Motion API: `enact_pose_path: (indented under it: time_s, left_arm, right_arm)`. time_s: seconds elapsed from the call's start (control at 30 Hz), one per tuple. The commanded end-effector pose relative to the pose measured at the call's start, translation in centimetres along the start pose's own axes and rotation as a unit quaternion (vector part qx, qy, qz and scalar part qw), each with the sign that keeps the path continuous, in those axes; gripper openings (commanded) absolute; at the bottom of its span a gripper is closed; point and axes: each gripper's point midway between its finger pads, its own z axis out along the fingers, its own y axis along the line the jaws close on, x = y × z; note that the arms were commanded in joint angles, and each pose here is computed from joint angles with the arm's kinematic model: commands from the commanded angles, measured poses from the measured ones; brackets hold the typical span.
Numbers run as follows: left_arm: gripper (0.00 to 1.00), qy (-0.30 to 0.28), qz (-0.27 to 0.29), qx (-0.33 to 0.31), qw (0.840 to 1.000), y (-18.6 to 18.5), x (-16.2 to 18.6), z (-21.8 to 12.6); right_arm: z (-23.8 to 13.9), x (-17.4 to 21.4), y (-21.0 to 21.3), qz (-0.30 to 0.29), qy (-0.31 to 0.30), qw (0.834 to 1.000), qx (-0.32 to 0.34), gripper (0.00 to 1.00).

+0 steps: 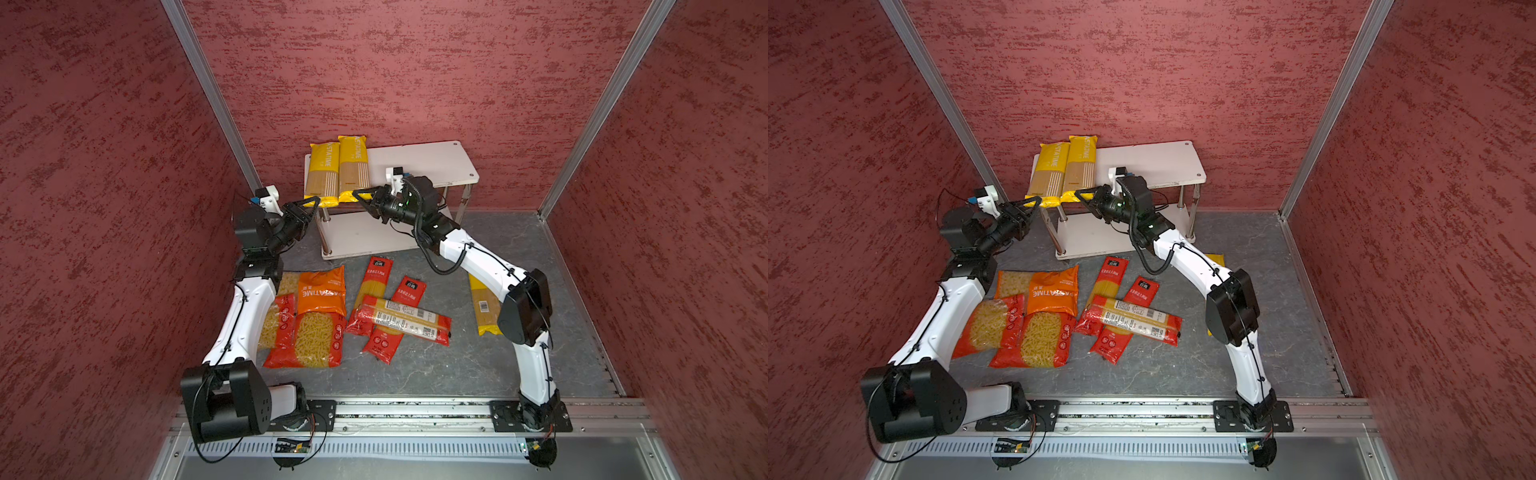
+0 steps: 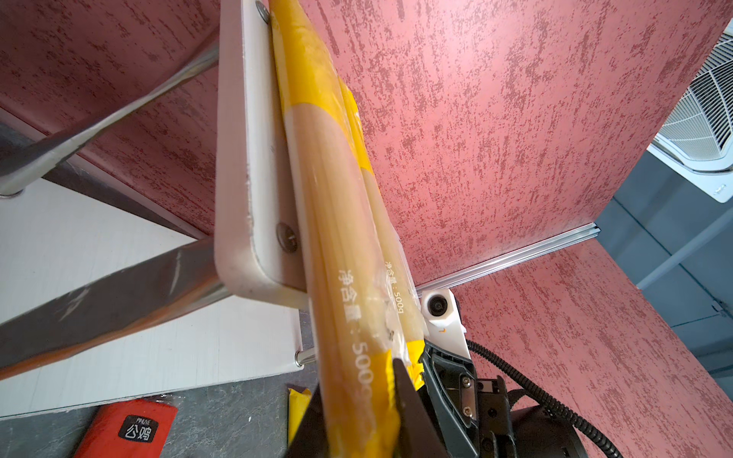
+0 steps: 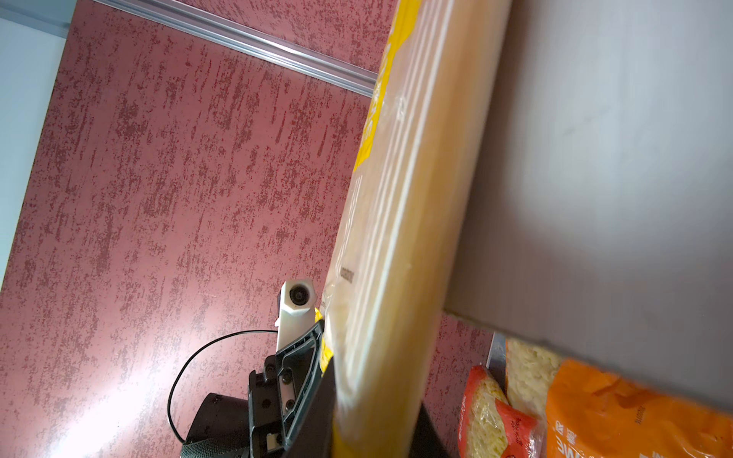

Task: Place and organize the pasta boxes and bags onto the shelf
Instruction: 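Hold the pack against the first pack with both grippers, pressing it upright, then open both grippers and withdraw them from the shelf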

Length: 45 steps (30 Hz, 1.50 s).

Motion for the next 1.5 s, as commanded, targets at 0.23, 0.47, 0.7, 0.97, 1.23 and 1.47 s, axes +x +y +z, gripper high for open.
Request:
enact_pose_path:
  time_s: [0.23,0.47,0.7,0.97,1.23,1.47]
  left_arm:
    - [0.62,0.012,0.028,-0.001,1.000,-0.9,1.3,-2.0]
    - [0.70,0.014,0.062,-0.029,0.998,-0.1,3.3,-4.4]
    - [0.69,0.028,0.125,-0.097,0.987,1.6,7.9,-7.4]
    - [0.70,0.087,0.203,-0.115,0.969,3.4,18.0,-6.5]
    - [0.70,0.169,0.254,-0.099,0.947,4.1,28.6,-2.4]
    - [0.70,0.249,0.284,-0.081,0.922,4.2,36.3,0.7]
  right_arm:
    - [-3.0,-0.2,1.3,-0.022,-0.017,1.000,-0.013,0.49]
    - [-6.8,1.0,0.4,-0.036,-0.017,0.999,-0.004,0.54]
    - [-12.8,1.7,-4.2,-0.053,-0.033,0.996,0.064,0.54]
    - [-23.7,1.1,-16.2,-0.071,-0.101,0.948,0.292,0.50]
    - [-32.8,0.9,-25.1,-0.057,-0.080,0.876,0.473,0.60]
    - [-40.5,-0.2,-28.9,-0.022,-0.143,0.830,0.539,0.63]
